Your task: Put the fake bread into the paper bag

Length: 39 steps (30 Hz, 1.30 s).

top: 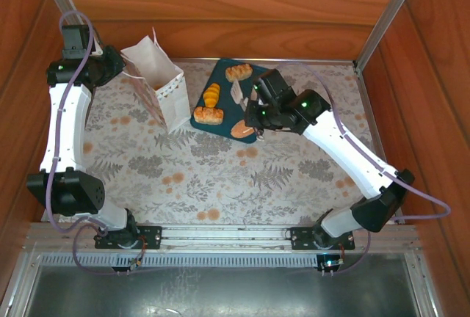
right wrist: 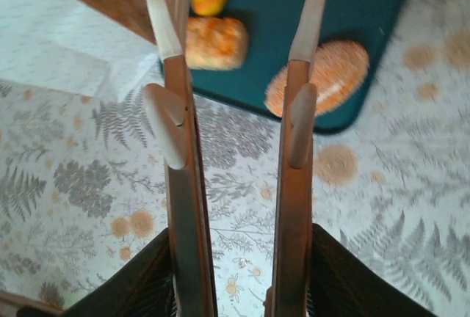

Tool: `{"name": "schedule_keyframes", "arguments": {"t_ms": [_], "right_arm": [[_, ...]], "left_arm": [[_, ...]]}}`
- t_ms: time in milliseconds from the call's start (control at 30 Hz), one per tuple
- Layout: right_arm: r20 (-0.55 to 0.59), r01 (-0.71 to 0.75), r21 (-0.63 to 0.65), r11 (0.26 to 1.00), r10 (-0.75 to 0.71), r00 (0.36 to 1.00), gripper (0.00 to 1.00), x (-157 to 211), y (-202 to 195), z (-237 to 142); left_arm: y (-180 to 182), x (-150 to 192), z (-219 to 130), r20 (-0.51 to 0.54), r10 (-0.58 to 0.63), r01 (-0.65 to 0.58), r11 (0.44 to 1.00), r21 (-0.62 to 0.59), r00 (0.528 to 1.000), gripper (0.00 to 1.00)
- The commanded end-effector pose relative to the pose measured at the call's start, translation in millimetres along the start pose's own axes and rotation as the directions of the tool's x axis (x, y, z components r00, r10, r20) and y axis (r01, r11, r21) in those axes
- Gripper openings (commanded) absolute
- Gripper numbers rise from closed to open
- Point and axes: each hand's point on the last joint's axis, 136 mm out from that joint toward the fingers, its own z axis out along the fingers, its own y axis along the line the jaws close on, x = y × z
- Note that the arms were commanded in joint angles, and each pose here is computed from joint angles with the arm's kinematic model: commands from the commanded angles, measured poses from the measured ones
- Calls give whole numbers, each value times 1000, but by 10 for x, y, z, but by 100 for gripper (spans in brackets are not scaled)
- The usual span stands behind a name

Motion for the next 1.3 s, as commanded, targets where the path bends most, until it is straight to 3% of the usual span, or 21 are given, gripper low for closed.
{"name": "schedule_keyframes", "arguments": {"t_ms": [0,367,1267], "right_arm": [[9,-143,-15,990,143,990,48,50,-93,15],[-90,-243,-27,970,240,967,54,301,-165,391],[-184,-310,8,951,306,934,52,465,-272,875]], "left_arm": [[-22,1,-61,2,-6,6,1000,21,1000,0],[-13,16,-71,2,-2,2,1000,20,1000,0],[-9,26,-64,2,-3,2,1000,24,1000,0]]}}
